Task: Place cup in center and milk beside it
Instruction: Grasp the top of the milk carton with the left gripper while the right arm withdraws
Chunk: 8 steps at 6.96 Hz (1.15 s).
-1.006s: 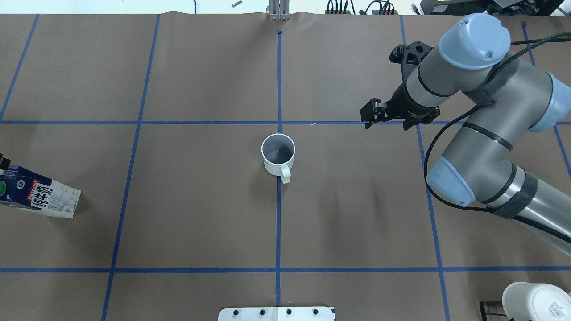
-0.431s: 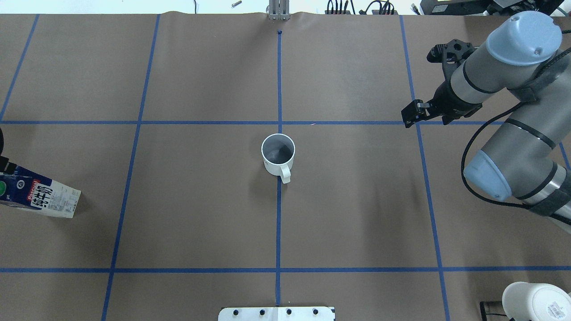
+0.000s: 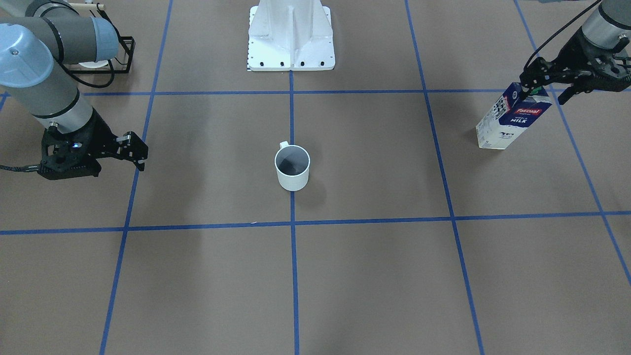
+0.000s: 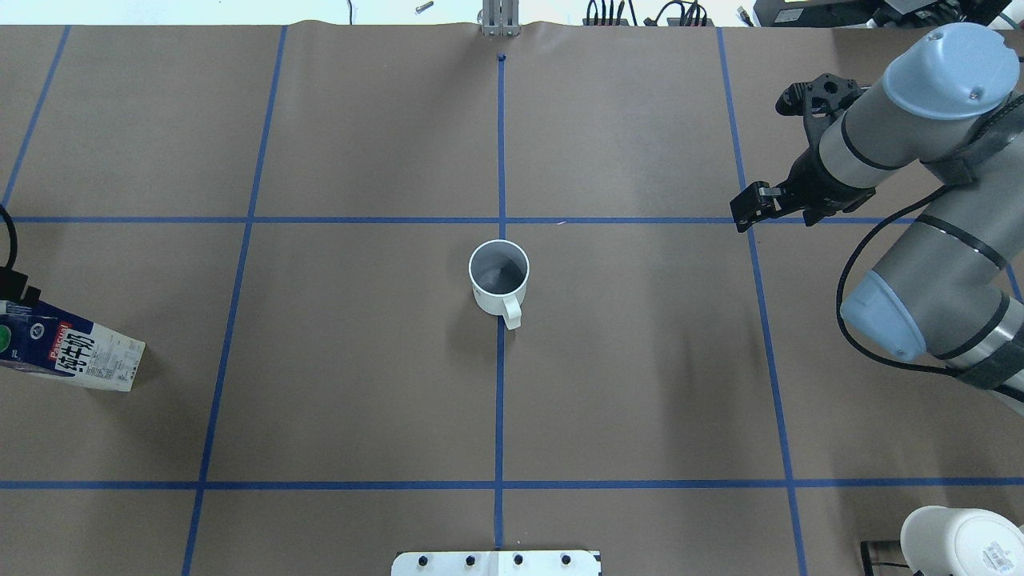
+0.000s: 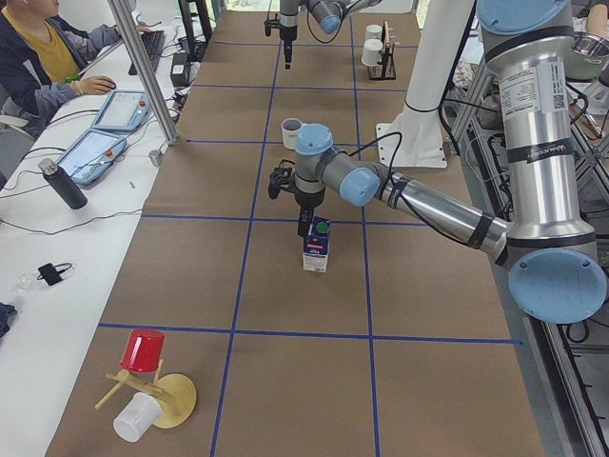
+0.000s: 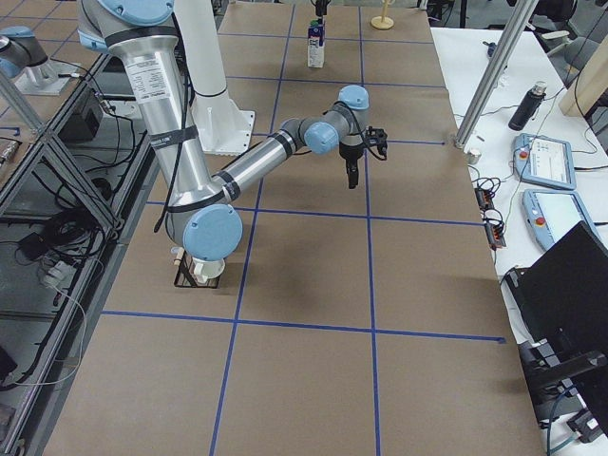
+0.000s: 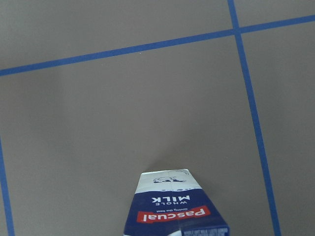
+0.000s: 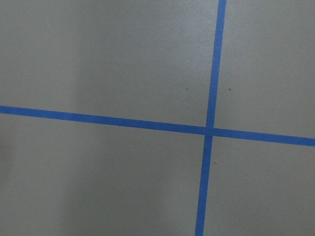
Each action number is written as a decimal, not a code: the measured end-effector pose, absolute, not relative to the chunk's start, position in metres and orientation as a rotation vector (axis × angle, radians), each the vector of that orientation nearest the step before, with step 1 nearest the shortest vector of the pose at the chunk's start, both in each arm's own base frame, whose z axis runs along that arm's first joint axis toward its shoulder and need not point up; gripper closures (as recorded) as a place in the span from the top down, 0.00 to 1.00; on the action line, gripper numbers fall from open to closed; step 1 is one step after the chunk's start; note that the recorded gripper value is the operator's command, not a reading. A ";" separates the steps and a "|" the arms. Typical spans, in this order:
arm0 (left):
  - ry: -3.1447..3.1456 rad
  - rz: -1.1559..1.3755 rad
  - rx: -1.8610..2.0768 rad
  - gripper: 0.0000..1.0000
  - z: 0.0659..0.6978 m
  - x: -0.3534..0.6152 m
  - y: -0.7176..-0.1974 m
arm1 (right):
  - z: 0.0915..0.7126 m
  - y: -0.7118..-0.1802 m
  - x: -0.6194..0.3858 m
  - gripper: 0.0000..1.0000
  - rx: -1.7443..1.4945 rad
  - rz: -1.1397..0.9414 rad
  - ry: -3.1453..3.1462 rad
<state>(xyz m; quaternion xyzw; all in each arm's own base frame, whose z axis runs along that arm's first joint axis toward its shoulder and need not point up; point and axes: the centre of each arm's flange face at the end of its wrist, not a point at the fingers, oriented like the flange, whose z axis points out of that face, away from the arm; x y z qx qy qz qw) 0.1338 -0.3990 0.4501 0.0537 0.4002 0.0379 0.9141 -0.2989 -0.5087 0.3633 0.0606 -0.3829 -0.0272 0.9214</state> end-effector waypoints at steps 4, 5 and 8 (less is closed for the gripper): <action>0.843 0.050 0.075 0.98 0.452 0.138 -0.401 | 0.365 -0.509 -0.300 1.00 0.122 -0.056 -0.784; 0.844 0.047 0.070 0.98 0.453 0.140 -0.402 | 0.366 -0.509 -0.300 1.00 0.121 -0.056 -0.783; 0.836 0.051 0.055 0.98 0.463 0.144 -0.405 | 0.365 -0.509 -0.300 1.00 0.122 -0.055 -0.784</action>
